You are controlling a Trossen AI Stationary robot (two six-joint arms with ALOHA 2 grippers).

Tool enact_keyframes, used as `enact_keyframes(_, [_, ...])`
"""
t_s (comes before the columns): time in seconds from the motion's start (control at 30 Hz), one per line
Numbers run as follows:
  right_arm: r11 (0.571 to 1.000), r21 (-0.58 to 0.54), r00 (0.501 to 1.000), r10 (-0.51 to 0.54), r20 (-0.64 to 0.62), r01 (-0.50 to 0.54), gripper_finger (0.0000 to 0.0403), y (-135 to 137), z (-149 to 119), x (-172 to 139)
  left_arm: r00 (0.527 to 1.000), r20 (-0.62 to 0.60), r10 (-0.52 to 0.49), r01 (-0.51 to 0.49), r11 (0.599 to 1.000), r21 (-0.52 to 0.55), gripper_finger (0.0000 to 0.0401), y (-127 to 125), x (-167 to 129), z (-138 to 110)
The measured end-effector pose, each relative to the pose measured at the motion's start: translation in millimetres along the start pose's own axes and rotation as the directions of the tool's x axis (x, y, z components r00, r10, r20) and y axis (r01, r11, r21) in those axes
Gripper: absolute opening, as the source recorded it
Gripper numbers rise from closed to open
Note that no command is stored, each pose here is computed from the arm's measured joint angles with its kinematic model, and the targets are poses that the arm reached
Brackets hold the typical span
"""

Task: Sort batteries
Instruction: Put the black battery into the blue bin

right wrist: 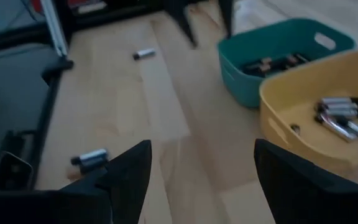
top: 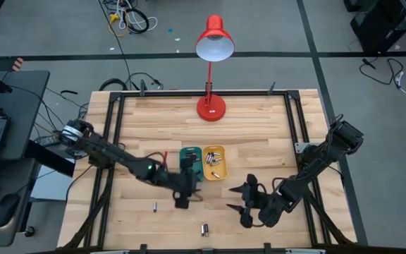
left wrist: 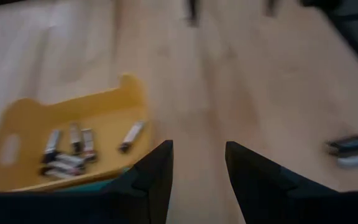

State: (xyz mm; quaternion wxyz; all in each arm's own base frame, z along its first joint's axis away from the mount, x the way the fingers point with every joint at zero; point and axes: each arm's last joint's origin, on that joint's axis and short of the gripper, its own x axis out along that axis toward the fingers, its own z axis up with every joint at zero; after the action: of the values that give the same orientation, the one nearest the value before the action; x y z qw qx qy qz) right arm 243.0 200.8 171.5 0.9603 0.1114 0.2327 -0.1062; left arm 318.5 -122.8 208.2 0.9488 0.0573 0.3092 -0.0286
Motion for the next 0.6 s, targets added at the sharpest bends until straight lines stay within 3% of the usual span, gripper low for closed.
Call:
enact_keyframes(0.1, [1.000, 0.001, 1.000, 0.004, 0.023, -0.004, 0.0268, 0, 4, 2, 0.999, 0.008, -0.034, 0.034, 0.999, 0.028, 0.0163, -17, -5, -2])
enact_keyframes(0.27, [0.999, 0.034, 0.999, 0.013, 0.032, -0.015, 0.0269, 2, 0, 11, 0.999, 0.032, 0.009, -0.009, 1.000, 0.001, 0.0163, -37, -13, -4])
enact_keyframes(0.6, [0.973, 0.117, 0.960, 0.171, 0.221, -0.201, 0.0272, 29, -22, 42, 1.000, 0.021, -0.008, 0.009, 1.000, -0.005, 0.0163, -70, -10, -21])
